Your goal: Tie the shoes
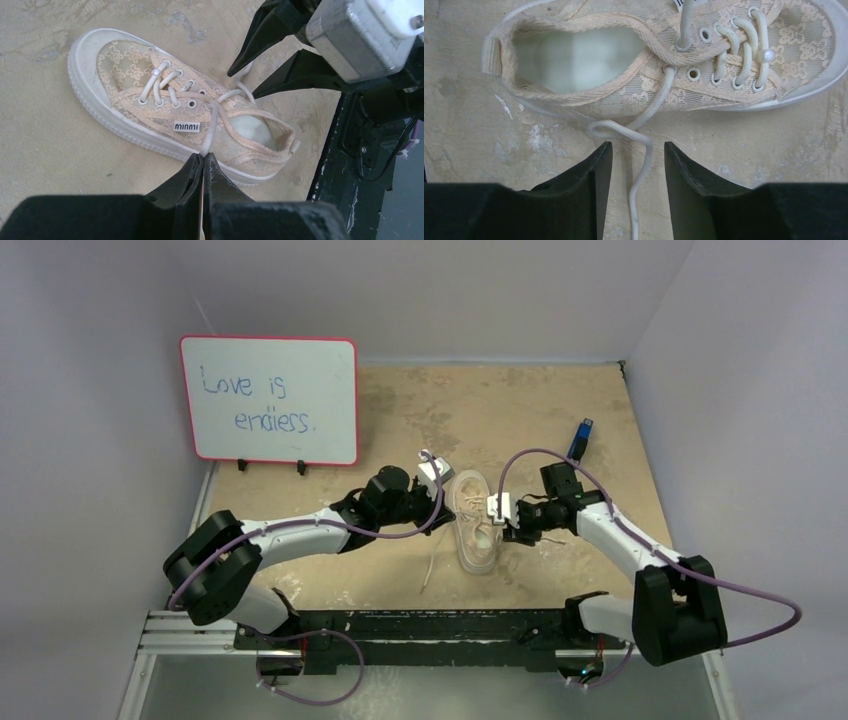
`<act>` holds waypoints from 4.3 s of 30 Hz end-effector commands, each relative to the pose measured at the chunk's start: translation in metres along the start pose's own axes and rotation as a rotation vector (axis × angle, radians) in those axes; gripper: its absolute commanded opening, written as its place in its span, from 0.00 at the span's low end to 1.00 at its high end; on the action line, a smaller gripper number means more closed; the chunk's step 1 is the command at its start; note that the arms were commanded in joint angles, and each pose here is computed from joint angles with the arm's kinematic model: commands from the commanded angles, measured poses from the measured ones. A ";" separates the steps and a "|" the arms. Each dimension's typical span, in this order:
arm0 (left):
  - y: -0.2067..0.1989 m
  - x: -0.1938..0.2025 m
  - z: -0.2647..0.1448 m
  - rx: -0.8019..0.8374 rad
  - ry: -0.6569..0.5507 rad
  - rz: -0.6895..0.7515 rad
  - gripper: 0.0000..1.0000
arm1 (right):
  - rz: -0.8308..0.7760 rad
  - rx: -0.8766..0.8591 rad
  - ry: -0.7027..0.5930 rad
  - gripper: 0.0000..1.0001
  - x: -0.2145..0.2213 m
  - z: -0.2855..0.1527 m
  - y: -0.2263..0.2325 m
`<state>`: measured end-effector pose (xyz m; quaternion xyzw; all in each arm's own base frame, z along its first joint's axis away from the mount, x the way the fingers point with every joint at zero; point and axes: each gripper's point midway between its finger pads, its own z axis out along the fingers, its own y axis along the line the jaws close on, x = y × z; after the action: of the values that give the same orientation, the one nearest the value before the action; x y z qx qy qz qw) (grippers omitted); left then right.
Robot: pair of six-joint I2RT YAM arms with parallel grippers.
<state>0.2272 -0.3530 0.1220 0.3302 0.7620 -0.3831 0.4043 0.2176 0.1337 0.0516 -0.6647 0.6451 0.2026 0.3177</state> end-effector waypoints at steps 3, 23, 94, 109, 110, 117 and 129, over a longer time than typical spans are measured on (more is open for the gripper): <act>-0.012 -0.027 -0.001 0.068 -0.094 0.065 0.00 | -0.065 0.045 -0.065 0.30 -0.010 0.005 -0.015; -0.041 -0.048 0.004 0.266 -0.225 0.216 0.00 | 0.233 0.333 -0.154 0.00 -0.110 -0.109 -0.047; -0.040 -0.067 0.067 0.281 -0.298 0.262 0.12 | 0.263 0.146 -0.364 0.00 -0.174 -0.118 -0.042; -0.038 -0.068 0.063 0.258 -0.295 0.233 0.00 | 0.312 0.173 -0.294 0.00 -0.161 -0.120 -0.039; -0.038 -0.069 0.062 0.252 -0.296 0.228 0.00 | 0.316 0.185 -0.285 0.00 -0.159 -0.121 -0.040; -0.033 -0.068 0.050 0.208 -0.291 0.221 0.00 | 0.358 0.227 -0.261 0.00 -0.161 -0.132 -0.043; -0.040 -0.063 0.042 0.235 -0.296 0.163 0.00 | 0.016 0.335 -0.269 0.05 -0.164 -0.118 -0.098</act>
<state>0.2427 -0.4206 0.1426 0.3909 0.6426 -0.4570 0.4748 0.2481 0.1538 0.2447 -0.5071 0.7060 0.2178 0.4438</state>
